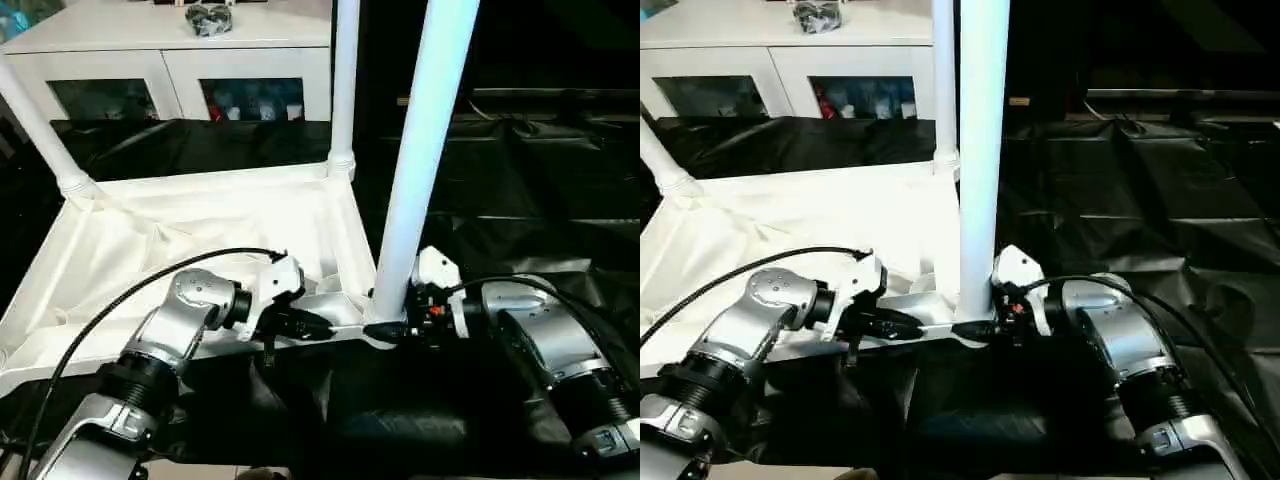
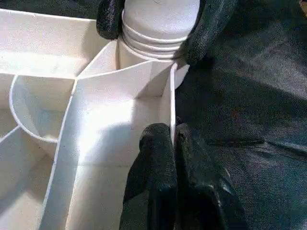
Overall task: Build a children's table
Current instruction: Rotate leg to tighten
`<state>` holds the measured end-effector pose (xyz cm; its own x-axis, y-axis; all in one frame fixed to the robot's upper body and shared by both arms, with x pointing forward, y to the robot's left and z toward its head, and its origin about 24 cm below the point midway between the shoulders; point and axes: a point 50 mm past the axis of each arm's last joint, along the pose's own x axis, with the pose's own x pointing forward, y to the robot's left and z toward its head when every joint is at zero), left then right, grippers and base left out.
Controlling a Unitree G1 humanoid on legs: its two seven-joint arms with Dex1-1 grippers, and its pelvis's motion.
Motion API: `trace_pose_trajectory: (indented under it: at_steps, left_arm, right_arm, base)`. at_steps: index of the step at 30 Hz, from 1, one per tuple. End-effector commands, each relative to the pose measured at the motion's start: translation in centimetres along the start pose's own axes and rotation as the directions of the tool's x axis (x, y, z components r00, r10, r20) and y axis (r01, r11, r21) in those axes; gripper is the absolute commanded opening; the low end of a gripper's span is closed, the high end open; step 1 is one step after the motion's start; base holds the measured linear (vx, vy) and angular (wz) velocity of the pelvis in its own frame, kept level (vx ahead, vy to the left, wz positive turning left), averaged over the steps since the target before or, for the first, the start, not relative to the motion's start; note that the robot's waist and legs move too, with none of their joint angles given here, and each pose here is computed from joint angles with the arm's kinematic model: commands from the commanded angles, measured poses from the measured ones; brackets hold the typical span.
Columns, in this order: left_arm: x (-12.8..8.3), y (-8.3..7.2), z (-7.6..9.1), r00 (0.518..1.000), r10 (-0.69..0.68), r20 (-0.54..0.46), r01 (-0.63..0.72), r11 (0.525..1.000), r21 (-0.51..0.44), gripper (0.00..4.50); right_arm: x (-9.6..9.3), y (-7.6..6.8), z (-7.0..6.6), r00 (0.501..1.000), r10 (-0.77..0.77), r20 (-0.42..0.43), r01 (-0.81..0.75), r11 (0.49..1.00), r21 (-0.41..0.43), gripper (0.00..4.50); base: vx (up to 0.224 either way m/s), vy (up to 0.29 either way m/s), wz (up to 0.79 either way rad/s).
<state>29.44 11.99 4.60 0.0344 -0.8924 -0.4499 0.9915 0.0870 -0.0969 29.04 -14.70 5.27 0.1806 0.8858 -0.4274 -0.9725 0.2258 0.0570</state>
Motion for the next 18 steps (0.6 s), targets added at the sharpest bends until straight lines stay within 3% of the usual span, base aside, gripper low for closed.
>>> trace_pose_trajectory:
  at_steps: [1,6,7,8,10,11,12,17,18]
  left_arm:
    - [1.6,-0.6,2.3,0.995,-0.065,0.078,0.058,0.995,0.087,0.0]
    - [2.9,0.7,2.8,0.991,0.101,0.084,-0.104,0.994,0.029,0.0]
    - [3.5,1.1,3.0,0.985,0.148,0.086,-0.149,0.989,0.005,0.0]
    - [3.5,1.1,3.0,0.985,0.148,0.086,-0.149,0.989,0.005,0.0]
    - [4.5,1.7,3.4,0.97,0.228,0.085,-0.227,0.974,-0.016,0.0]
    - [4.5,1.7,3.4,0.97,0.228,0.085,-0.227,0.974,-0.016,0.0]
    - [5.7,2.2,3.9,0.948,0.308,0.084,-0.303,0.951,-0.058,0.0]
    - [6.7,2.3,4.2,0.931,0.356,0.083,-0.349,0.933,-0.09,0.0]
    - [6.8,2.3,4.2,0.93,0.357,0.083,-0.35,0.932,-0.09,0.0]
  right_arm:
    - [2.5,1.7,0.0,0.994,0.112,0.006,-0.112,0.994,0.01,2.77]
    - [4.2,0.1,-0.6,0.989,-0.146,0.028,0.143,0.986,0.087,2.73]
    - [4.8,-0.9,-0.8,0.963,-0.267,0.016,0.263,0.956,0.126,2.73]
    - [4.8,-0.9,-0.8,0.963,-0.267,0.016,0.263,0.956,0.126,2.72]
    - [5.6,-2.0,-1.1,0.909,-0.416,-0.017,0.412,0.893,0.183,2.72]
    - [5.6,-2.0,-1.1,0.909,-0.416,-0.017,0.412,0.893,0.183,2.72]
    - [6.8,-2.5,-1.0,0.864,-0.499,-0.058,0.498,0.834,0.24,2.72]
    - [8.5,-2.1,-0.1,0.858,-0.511,-0.043,0.505,0.827,0.246,2.72]
    - [8.7,-2.0,0.1,0.863,-0.503,-0.032,0.495,0.832,0.249,3.07]
  base:
    - [0.0,0.0,0.0]
    - [0.0,0.0,0.0]
    - [0.0,0.0,0.0]
    - [0.0,0.0,0.0]
    - [0.0,0.0,0.0]
    - [0.0,0.0,0.0]
    - [0.0,0.0,0.0]
    - [0.0,0.0,0.0]
    - [0.0,0.0,0.0]
